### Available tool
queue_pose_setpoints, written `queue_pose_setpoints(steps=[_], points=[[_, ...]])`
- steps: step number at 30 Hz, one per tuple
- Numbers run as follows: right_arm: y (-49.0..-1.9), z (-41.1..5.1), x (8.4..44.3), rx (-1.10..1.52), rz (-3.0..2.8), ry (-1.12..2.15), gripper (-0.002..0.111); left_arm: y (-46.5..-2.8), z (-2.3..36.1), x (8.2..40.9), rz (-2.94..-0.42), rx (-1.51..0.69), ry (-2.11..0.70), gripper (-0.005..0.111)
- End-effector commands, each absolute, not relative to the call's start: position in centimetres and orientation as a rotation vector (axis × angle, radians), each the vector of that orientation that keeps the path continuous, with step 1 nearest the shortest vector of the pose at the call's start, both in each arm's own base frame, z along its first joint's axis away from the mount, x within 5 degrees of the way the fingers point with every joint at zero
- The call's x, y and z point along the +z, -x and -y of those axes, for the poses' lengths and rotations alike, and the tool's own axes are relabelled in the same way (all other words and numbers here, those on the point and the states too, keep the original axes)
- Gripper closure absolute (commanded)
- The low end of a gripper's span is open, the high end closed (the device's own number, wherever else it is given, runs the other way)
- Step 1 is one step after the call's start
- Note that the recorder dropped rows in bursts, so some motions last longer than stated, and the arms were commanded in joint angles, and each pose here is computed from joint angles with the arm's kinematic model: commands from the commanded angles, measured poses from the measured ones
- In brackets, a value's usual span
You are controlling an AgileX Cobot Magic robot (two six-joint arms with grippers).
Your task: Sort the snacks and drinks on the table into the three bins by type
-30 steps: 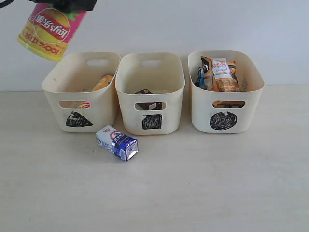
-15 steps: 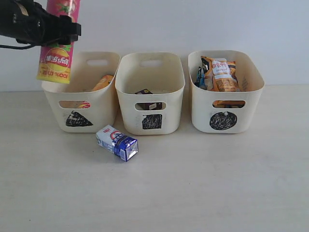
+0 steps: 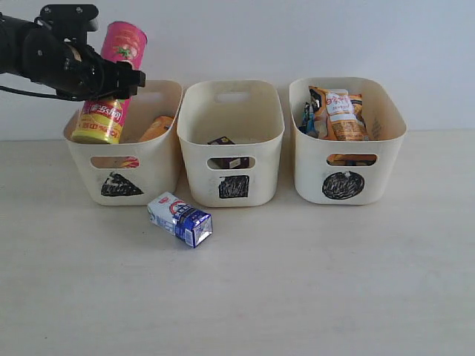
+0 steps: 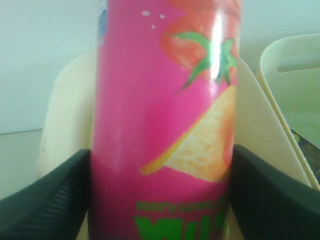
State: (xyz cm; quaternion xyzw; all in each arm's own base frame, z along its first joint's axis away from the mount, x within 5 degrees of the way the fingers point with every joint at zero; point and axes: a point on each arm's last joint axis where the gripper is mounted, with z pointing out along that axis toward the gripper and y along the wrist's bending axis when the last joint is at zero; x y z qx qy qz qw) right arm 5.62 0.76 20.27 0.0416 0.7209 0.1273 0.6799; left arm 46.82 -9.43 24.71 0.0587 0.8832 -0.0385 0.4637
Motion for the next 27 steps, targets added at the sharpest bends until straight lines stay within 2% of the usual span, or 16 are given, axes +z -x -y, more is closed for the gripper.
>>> queue_pose_setpoints(steps=[1,3,7,9,11,18,20,23,27], points=[[-5.6,-0.7,20.2,0.277,-1.614,-0.094,0.108,-47.6,9.6,23.6,-2.187,-0.104,-0.128,0.097],[-5.6,-0.7,20.2,0.277,-1.614,-0.094,0.108,-47.8,9.6,23.1,-2.197,-0.102,-0.129,0.087],[-5.6,-0.7,20.2,0.277,-1.614,-0.094,0.108,-48.0,9.7,22.7,-2.195,-0.110,-0.118,0.054],[-5.6,-0.7,20.2,0.277,-1.614,-0.094,0.108,-48.0,9.7,22.8,-2.190,-0.112,-0.118,0.041],[-5.6,-0.7,20.2,0.277,-1.614,-0.094,0.108,-48.0,9.7,22.9,-2.188,-0.112,-0.118,0.037],[-5.6,-0.7,20.2,0.277,-1.614,-0.094,0.108,-47.7,9.5,23.6,-2.190,-0.104,-0.117,0.037],[-5.6,-0.7,20.2,0.277,-1.614,-0.094,0.108,-47.5,9.4,24.3,-2.183,-0.093,-0.125,0.040],[-5.6,-0.7,20.2,0.277,-1.614,-0.094,0.108,-47.0,9.1,25.6,-2.175,-0.072,-0.133,0.059],[-5.6,-0.7,20.2,0.277,-1.614,-0.094,0.108,-46.0,8.2,28.3,-2.166,-0.057,-0.108,0.103]])
